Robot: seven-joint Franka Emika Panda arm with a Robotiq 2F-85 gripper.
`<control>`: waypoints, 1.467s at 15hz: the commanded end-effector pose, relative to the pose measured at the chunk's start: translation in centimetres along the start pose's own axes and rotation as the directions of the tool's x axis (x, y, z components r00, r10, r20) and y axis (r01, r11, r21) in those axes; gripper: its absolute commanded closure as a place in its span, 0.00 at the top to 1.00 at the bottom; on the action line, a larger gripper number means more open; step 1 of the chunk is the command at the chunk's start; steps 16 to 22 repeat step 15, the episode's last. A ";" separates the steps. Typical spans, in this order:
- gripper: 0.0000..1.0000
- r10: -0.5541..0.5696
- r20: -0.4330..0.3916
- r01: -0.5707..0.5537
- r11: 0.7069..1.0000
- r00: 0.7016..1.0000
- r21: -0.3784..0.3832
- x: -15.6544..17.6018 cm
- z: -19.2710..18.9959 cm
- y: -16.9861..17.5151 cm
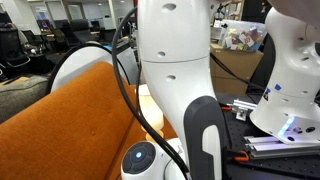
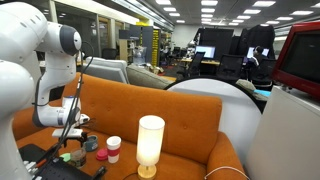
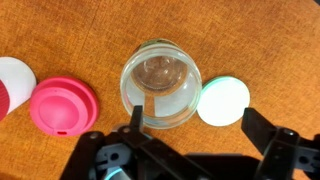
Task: Move the jar to the left side of the sofa
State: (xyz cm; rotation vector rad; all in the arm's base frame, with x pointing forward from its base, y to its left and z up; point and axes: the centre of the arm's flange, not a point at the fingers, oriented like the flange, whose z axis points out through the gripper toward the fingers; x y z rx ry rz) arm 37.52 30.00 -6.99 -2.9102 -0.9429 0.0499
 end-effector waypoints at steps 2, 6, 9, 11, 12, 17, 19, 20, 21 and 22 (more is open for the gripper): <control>1.00 0.000 -0.016 -0.001 1.000 1.000 -0.026 -1.5 -3.6 -1.0; 1.00 -0.017 -0.038 0.016 0.999 0.999 -0.028 -2.5 -7.2 -1.5; 1.00 -0.025 -0.029 0.025 1.000 0.999 -0.015 -1.9 -6.4 -1.7; 1.00 -0.024 -0.026 0.023 1.000 0.999 -0.015 -2.4 -7.0 -1.6; 1.00 -0.023 -0.025 0.023 1.000 0.999 -0.015 -2.4 -7.0 -1.6; 1.00 -0.023 -0.025 0.023 1.000 0.999 -0.015 -2.4 -7.0 -1.6; 1.00 -0.023 -0.025 0.023 1.000 0.999 -0.015 -2.4 -7.0 -1.6; 1.00 -0.023 -0.025 0.023 1.000 0.999 -0.015 -2.4 -7.0 -1.6; 1.00 -0.023 -0.025 0.023 1.000 0.999 -0.015 -2.4 -7.0 -1.6; 1.00 -0.023 -0.025 0.023 1.000 0.999 -0.015 -2.4 -7.0 -1.6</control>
